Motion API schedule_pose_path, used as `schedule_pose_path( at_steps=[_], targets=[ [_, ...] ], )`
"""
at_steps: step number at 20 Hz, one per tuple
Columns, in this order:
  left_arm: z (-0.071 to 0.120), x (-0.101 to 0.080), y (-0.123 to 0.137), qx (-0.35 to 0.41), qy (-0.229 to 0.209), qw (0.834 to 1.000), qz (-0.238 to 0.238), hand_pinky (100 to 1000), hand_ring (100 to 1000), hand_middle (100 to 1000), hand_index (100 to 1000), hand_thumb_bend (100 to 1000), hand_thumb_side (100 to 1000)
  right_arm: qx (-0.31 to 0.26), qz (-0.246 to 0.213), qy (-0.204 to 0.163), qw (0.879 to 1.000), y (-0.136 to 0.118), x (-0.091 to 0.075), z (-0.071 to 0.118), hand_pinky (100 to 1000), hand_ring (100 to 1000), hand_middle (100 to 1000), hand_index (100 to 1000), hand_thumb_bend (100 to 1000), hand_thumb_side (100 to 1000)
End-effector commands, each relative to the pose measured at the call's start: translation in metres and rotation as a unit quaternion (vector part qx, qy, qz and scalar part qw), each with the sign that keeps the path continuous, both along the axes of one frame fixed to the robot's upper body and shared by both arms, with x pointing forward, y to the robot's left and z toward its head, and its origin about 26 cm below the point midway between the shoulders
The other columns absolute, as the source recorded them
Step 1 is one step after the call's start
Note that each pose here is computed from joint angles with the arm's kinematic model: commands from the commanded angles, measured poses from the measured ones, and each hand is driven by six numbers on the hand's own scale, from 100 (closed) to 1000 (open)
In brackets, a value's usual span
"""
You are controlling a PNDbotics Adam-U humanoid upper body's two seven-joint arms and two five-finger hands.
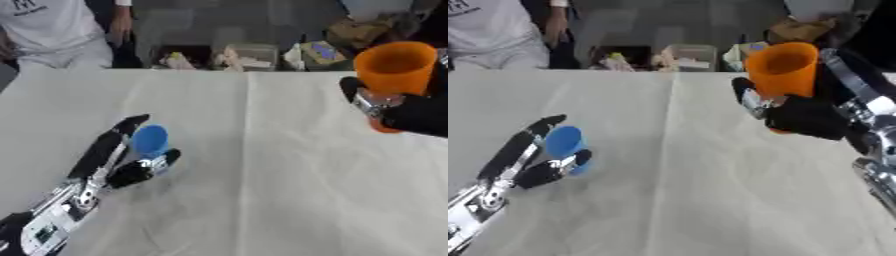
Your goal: Pour the contents of one cup into another cup.
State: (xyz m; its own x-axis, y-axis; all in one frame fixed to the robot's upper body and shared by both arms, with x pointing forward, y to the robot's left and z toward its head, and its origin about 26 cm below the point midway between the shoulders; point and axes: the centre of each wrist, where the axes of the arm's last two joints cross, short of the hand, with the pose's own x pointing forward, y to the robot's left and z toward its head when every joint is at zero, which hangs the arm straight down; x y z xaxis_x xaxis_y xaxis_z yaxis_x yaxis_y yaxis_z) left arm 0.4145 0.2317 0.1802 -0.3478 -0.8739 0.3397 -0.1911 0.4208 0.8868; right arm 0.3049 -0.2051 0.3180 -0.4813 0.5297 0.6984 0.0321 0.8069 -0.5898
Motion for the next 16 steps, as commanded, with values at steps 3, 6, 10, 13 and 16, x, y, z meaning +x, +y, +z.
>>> schedule_pose_path(
  at_steps=[3,6,10,13,16],
  targets=[
    [0.0139,0.004,0.0028,0.014,-0.016,1.0,0.01,974,940,903,1000,698,922,0.0,0.002,-0.014,1.0,-0.0011,-0.0048,0.0077,487,484,492,587,100,279],
    [0.0134,0.0055,0.0024,0.014,-0.016,1.0,0.017,967,932,887,1000,683,925,0.001,0.002,-0.013,1.0,-0.0011,-0.0048,0.0075,487,484,491,587,100,278],
    [0.0131,0.0064,0.0024,0.01,-0.02,0.999,0.024,929,887,842,978,655,914,0.001,0.001,-0.013,1.0,-0.0014,-0.0048,0.0073,487,484,491,586,100,275],
    [0.0127,0.006,0.0011,0.006,-0.021,1.0,0.022,891,850,814,957,643,911,0.002,-0.001,-0.014,1.0,-0.0014,-0.0047,0.0072,487,484,492,587,100,274],
    [0.0113,0.0055,0.0003,0.003,-0.016,1.0,0.019,860,808,788,939,630,908,0.003,-0.003,-0.015,1.0,-0.0014,-0.0047,0.0073,488,485,492,587,100,272]
  ],
)
